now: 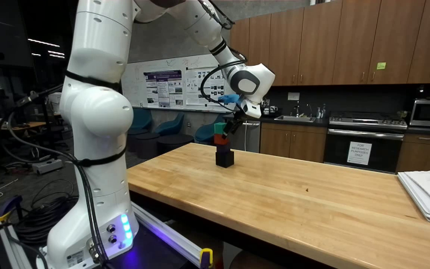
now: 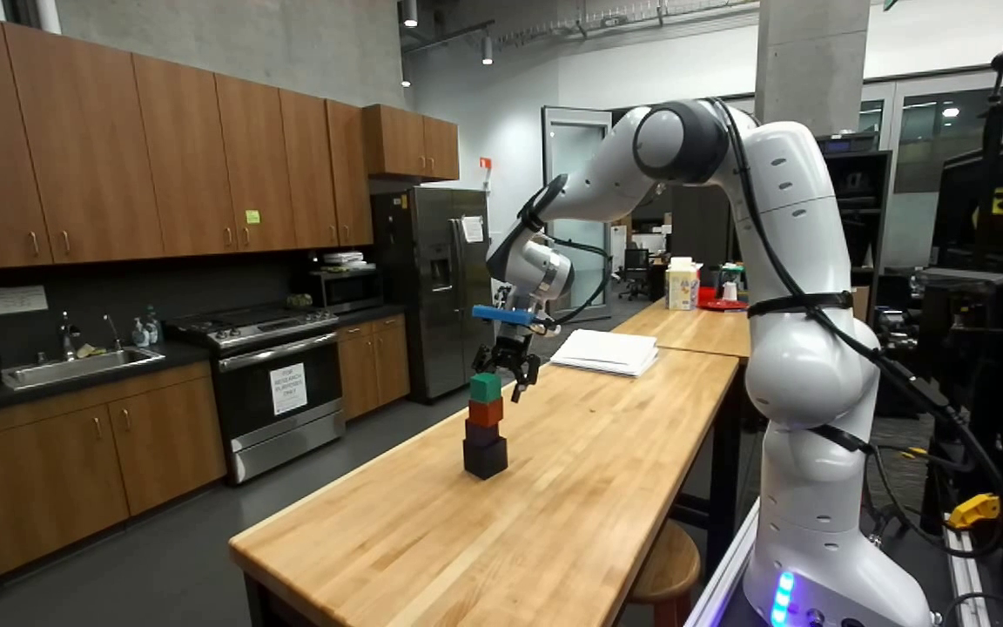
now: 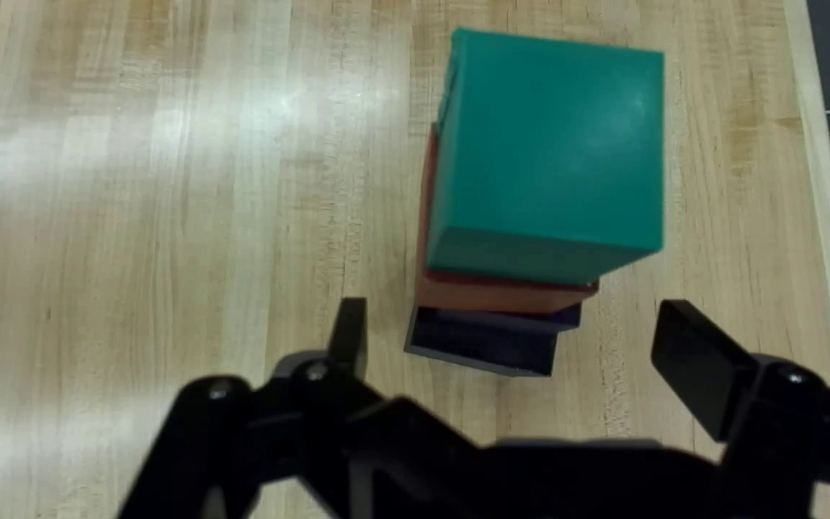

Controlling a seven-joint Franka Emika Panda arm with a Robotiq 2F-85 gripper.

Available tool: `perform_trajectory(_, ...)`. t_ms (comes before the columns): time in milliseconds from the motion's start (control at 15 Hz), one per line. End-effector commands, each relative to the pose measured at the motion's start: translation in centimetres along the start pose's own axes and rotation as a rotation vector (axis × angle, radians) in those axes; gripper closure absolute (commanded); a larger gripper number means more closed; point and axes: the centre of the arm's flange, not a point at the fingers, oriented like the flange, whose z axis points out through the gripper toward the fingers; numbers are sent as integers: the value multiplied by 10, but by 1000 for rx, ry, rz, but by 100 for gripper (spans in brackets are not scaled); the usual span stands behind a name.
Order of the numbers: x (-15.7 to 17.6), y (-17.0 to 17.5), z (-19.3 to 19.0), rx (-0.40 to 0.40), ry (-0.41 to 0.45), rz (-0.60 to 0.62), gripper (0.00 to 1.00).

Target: Move both the green cube and orange cube to the table

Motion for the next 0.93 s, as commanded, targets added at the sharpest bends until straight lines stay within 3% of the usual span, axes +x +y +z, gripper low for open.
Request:
perform_trajectory(0,0,-19,6,2,-6,-14,0)
perform_trajectory(867,-6,-22,17,-31,-21,-18,0)
